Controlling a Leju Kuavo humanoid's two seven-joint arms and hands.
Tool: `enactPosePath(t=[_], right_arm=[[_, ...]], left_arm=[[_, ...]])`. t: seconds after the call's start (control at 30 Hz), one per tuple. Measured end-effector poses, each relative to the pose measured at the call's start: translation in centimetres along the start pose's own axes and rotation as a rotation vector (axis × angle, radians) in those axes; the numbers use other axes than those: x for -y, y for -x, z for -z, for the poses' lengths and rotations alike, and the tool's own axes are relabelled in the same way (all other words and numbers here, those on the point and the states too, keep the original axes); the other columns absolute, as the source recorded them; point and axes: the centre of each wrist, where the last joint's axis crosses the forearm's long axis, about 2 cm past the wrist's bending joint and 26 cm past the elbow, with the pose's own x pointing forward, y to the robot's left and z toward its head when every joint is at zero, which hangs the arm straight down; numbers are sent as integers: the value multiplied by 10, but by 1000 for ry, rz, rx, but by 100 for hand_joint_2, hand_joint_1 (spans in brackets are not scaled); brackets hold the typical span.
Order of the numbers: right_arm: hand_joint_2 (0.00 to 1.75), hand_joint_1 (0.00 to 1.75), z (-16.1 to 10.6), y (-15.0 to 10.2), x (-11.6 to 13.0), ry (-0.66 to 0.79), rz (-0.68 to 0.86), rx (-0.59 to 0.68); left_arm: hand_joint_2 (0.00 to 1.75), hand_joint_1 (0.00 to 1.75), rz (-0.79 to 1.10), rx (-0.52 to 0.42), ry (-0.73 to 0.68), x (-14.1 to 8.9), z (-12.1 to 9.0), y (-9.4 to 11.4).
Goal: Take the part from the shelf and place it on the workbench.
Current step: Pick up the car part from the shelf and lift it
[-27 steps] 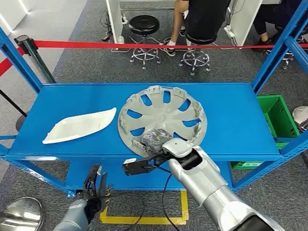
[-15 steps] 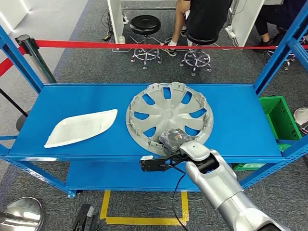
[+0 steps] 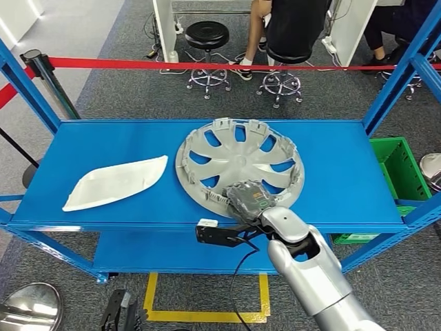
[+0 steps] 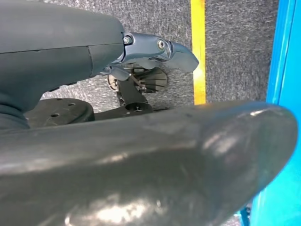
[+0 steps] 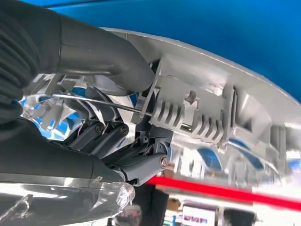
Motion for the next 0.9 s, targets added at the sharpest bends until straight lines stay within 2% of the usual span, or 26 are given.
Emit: enactPosePath(t=[0.33,0.43,0.57,0.9], right_arm=[[175,175,-28,-29,23,309,296,72],[175,175,-44,-23,27,430,368,56],[175,175,-61,-14,35,536,412,29],[175,175,-82,-10,48,725,489,25]], left_arm=[[0,0,-45,-2,-48,10,5,-20],[0,0,10,21,-29,4,2,-8],[0,0,40,-1,-35,-1,-2,5],[0,0,41,15,-75,-6,3,-4]])
